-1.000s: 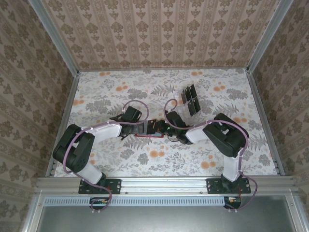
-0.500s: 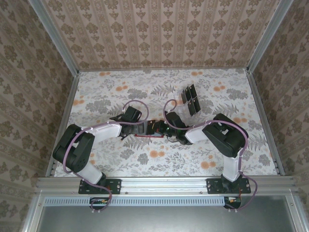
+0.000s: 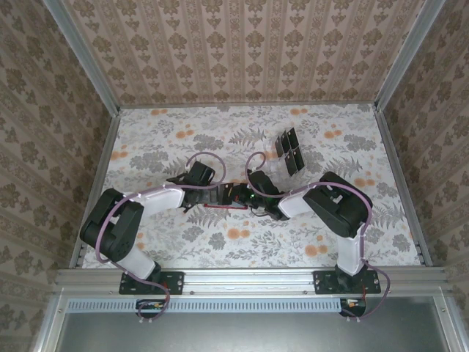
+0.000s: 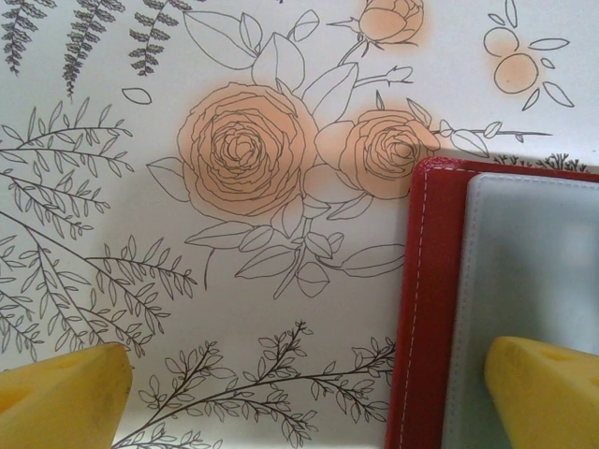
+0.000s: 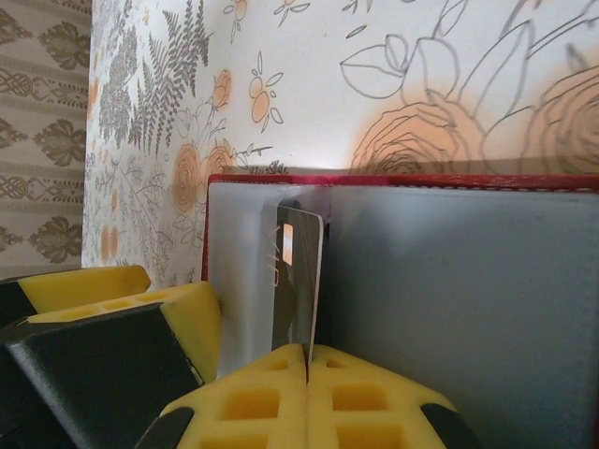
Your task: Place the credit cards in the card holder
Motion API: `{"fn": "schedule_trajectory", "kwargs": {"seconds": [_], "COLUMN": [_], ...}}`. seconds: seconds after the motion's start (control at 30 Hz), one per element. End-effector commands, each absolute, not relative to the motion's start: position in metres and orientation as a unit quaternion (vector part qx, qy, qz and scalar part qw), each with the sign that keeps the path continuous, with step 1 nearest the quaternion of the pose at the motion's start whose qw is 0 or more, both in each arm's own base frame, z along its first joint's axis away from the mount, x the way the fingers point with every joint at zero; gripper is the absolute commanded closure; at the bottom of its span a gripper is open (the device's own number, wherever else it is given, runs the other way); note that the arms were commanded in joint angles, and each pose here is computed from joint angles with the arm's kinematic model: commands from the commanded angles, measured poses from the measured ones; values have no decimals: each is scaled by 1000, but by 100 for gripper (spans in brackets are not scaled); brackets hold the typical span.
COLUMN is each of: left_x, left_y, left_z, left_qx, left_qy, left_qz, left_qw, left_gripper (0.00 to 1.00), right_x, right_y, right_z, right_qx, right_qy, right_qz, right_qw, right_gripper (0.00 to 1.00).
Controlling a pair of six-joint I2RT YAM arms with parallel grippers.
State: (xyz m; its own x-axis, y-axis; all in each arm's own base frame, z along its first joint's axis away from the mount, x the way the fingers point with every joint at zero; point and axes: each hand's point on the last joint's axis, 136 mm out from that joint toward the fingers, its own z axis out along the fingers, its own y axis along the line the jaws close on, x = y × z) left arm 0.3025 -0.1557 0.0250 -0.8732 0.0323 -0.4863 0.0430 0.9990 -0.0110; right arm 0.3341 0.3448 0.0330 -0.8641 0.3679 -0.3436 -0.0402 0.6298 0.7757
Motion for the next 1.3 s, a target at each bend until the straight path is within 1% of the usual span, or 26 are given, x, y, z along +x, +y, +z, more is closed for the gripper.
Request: {"fn": "schedule_trajectory", "kwargs": {"seconds": [0.0, 0.2, 0.23, 0.3, 0.37, 0.43, 0.53, 0.6, 0.67, 0.8, 0.87, 0.97, 1.03, 1.1, 1.13, 1.2, 1.27], "left_x": [275, 279, 280, 285, 291, 295, 299, 300, 298, 291, 288, 285, 283, 282, 282, 281, 280], "left_y": [-134, -135, -134, -133, -130, -127, -122, -117, -112, -109, -109, -109, -110, -111, -112, -113, -114], "left_z": [4, 10, 12, 21, 32, 42, 54, 56, 54, 41, 36, 31, 29, 26, 26, 23, 20], "left_qx": [27, 25, 22, 14, 2, -7, -15, -20, -24, -28, -29, -29, -27, -23, -22, -19, -16], "left_qy": [979, 978, 978, 977, 975, 973, 971, 970, 971, 974, 975, 976, 977, 978, 978, 978, 979], "left_qz": [33, 27, 25, 17, 7, -1, -6, -3, -1, 2, 0, 1, 1, 3, 3, 6, 7], "left_qw": [201, 205, 207, 214, 222, 229, 239, 242, 240, 225, 220, 215, 212, 209, 208, 206, 202], "left_gripper": [0, 1, 0, 0, 0, 0, 0, 0, 0, 0, 0, 0, 0, 0, 0, 0, 0], "right_x": [317, 315, 315, 314, 315, 316, 317, 318, 319, 321, 323, 324, 326, 326, 326, 328, 328], "right_y": [344, 347, 347, 345, 346, 346, 344, 341, 339, 334, 330, 324, 320, 318, 318, 318, 318], "right_z": [-3, -2, 1, 6, 17, 26, 39, 45, 52, 60, 61, 57, 53, 47, 45, 39, 34], "right_qx": [93, 85, 82, 70, 57, 43, 25, 14, 3, -15, -20, -27, -32, -36, -38, -41, -43], "right_qy": [898, 902, 904, 908, 911, 915, 920, 925, 929, 939, 943, 952, 958, 962, 963, 965, 967], "right_qz": [381, 376, 373, 365, 360, 352, 338, 326, 313, 280, 265, 232, 212, 198, 193, 185, 181], "right_qw": [201, 194, 194, 193, 194, 195, 196, 195, 196, 198, 199, 196, 191, 185, 183, 179, 174], "right_gripper": [100, 100, 97, 86, 69, 59, 49, 44, 42, 42, 44, 55, 67, 76, 79, 82, 83]}}
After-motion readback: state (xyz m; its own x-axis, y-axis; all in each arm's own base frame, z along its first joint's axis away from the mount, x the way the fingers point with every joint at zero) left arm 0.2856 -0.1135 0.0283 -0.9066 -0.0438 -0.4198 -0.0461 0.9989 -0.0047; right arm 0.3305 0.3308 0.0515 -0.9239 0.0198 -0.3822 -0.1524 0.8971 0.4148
